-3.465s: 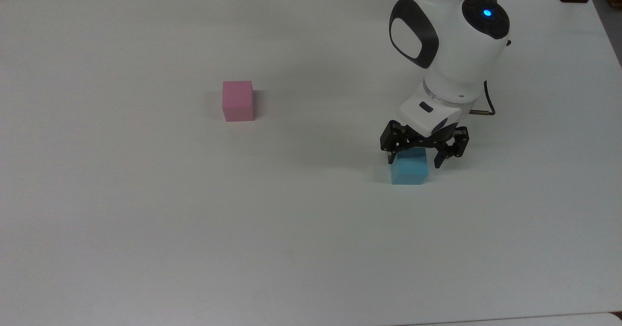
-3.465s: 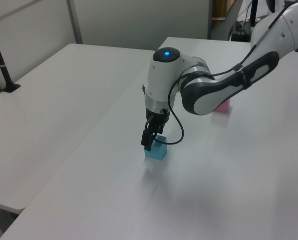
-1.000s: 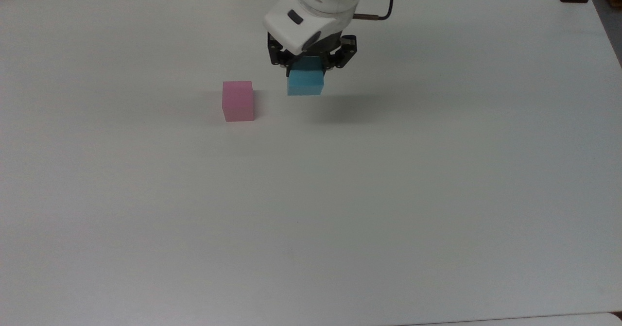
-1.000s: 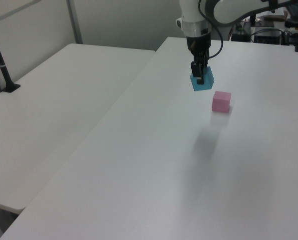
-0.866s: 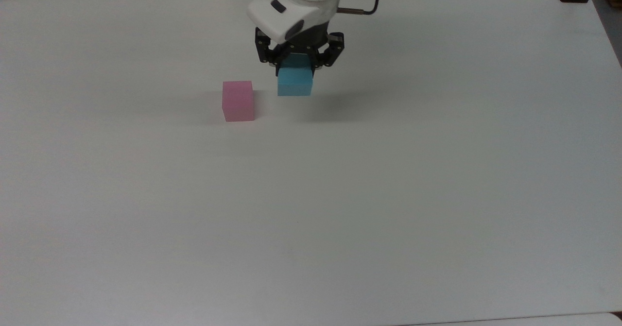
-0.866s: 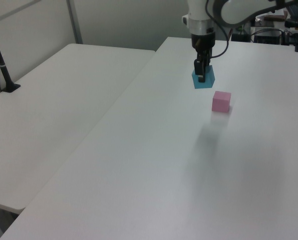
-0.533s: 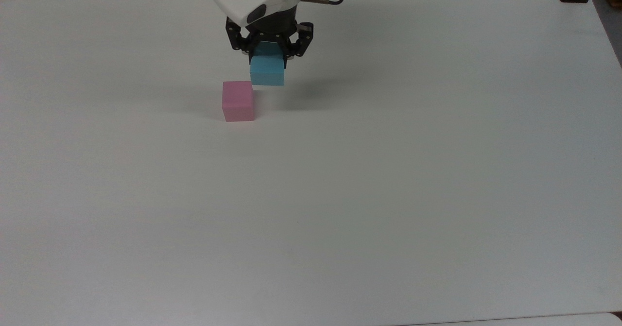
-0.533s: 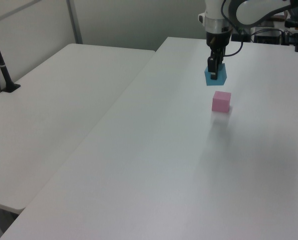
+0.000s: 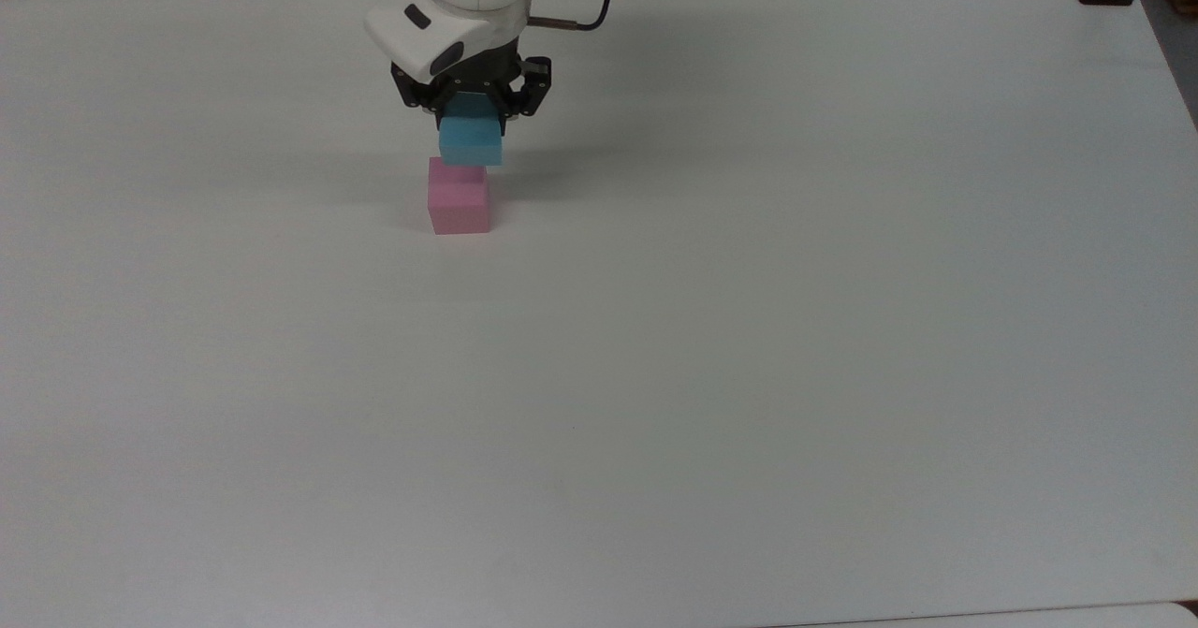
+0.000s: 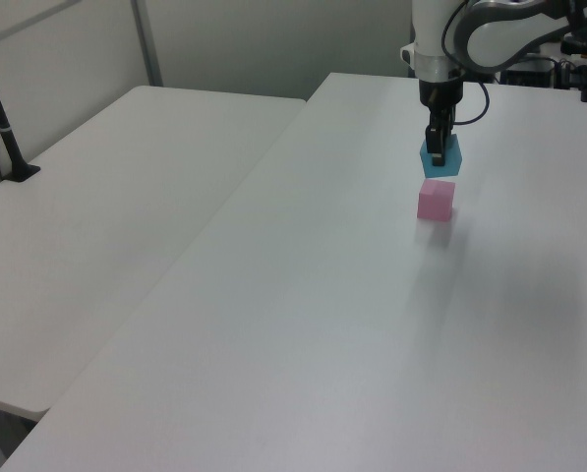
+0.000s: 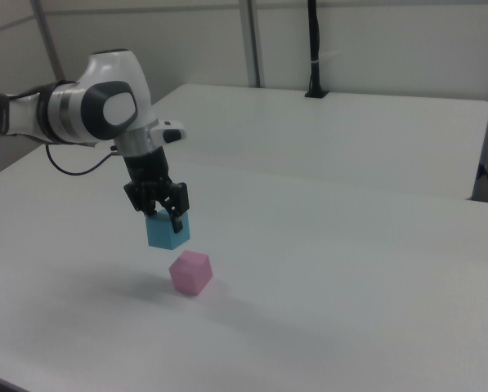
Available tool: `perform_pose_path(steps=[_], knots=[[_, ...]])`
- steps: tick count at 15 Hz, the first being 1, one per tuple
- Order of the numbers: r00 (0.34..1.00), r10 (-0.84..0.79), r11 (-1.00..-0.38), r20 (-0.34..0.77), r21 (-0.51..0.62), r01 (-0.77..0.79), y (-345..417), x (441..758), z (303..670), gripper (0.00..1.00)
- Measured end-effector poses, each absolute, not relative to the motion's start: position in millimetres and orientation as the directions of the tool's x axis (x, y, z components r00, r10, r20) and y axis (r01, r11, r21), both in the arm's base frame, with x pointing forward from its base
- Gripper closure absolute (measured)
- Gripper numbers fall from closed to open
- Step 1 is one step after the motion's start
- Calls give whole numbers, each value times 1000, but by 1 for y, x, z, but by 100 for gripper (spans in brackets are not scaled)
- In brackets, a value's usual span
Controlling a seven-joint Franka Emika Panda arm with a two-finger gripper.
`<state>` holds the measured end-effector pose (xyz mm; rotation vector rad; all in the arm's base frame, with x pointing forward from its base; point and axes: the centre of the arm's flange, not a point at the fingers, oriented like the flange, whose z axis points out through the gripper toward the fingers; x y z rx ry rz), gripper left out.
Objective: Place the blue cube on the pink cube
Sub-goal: 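Lower the light-blue cube onto the pink cube and open the gripper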
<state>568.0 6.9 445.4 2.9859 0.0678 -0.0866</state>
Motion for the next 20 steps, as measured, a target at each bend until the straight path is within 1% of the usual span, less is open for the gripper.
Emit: perform_pose_path(steps=[5,11,16,20], knots=[[996,56,-985,-73,161,67,-14,564,442,42],[997,69,-984,-25,160,72,-16,565,429,42],[997,80,-984,21,159,76,-14,568,427,42],[993,96,-985,66,154,84,-11,567,412,42]])
